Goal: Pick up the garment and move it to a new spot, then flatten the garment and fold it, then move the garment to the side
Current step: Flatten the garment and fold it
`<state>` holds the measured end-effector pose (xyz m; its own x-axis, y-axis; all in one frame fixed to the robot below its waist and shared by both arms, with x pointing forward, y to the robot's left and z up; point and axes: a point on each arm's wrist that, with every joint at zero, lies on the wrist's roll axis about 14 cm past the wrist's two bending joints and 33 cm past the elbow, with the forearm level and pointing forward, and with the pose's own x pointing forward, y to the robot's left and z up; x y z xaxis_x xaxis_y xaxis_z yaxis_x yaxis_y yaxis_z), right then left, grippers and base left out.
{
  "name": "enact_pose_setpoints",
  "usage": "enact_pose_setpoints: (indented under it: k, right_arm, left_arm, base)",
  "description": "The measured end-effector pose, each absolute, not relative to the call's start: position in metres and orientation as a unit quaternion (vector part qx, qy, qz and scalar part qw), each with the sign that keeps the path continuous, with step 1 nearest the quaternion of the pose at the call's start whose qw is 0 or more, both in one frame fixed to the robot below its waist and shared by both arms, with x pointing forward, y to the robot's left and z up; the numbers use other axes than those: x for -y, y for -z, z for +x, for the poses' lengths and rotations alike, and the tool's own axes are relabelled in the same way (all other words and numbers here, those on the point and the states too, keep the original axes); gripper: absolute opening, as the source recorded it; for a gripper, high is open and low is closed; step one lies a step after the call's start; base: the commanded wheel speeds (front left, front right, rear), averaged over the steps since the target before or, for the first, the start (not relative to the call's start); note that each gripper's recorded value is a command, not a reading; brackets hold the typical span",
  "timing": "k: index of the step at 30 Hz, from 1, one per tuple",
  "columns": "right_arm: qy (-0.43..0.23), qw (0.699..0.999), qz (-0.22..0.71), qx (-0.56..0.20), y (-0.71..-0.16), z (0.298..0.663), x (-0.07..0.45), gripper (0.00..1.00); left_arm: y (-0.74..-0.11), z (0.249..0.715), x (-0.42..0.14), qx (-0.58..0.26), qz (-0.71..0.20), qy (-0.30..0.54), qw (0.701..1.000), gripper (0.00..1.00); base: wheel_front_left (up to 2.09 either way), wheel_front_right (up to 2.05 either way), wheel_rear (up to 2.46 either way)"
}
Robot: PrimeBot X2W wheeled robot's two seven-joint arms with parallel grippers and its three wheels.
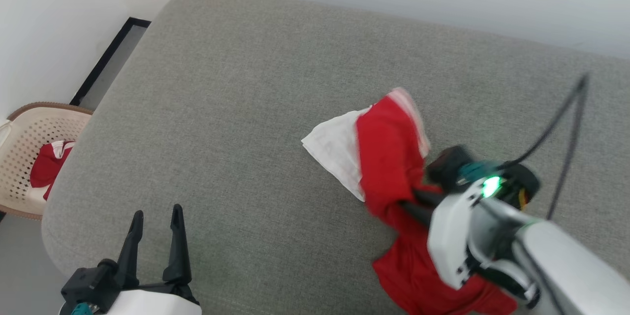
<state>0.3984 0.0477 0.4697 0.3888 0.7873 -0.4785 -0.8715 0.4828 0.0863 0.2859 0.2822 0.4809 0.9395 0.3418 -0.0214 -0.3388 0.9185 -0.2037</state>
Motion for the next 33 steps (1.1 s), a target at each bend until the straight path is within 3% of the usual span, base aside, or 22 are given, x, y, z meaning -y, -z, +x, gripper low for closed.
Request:
enact_pose_setpoints:
  k: [3, 4, 5, 6, 12, 23, 33]
  right_arm:
    - [-0.524, 0.807, -0.105, -0.252, -0.456, 0.38, -0.061, 0.0]
    - [-0.527, 0.803, -0.104, -0.258, -0.452, 0.377, -0.064, 0.34]
    - [-0.529, 0.801, -0.103, -0.261, -0.448, 0.374, -0.066, 0.85]
    - [-0.532, 0.798, -0.105, -0.263, -0.446, 0.372, -0.068, 1.0]
    - [-0.533, 0.801, -0.075, -0.26, -0.455, 0.374, -0.066, 1.0]
    - [-0.483, 0.848, -0.064, -0.209, -0.491, 0.416, -0.034, 1.0]
    - [-0.516, 0.822, -0.072, -0.231, -0.477, 0.406, -0.058, 1.0]
  left_arm:
    - [-0.48, 0.287, -0.283, 0.007, -0.105, -0.177, 0.979, 1.0]
    - [-0.48, 0.287, -0.283, 0.006, -0.106, -0.178, 0.978, 1.0]
    - [-0.479, 0.287, -0.283, 0.005, -0.106, -0.179, 0.978, 1.0]
    - [-0.478, 0.287, -0.283, 0.003, -0.107, -0.179, 0.978, 1.0]
    - [-0.475, 0.289, -0.284, 0.0, -0.109, -0.181, 0.977, 1.0]
    - [-0.474, 0.292, -0.281, -0.002, -0.107, -0.173, 0.979, 1.0]
    - [-0.471, 0.284, -0.288, -0.008, -0.103, -0.19, 0.976, 1.0]
  base:
    - [0.0, 0.0, 0.0]
    - [0.0, 0.0, 0.0]
    - [0.0, 0.0, 0.0]
    - [0.0, 0.0, 0.0]
    - [0.0, 0.0, 0.0]
    - [0.0, 0.0, 0.0]
    - [0.0, 0.0, 0.0]
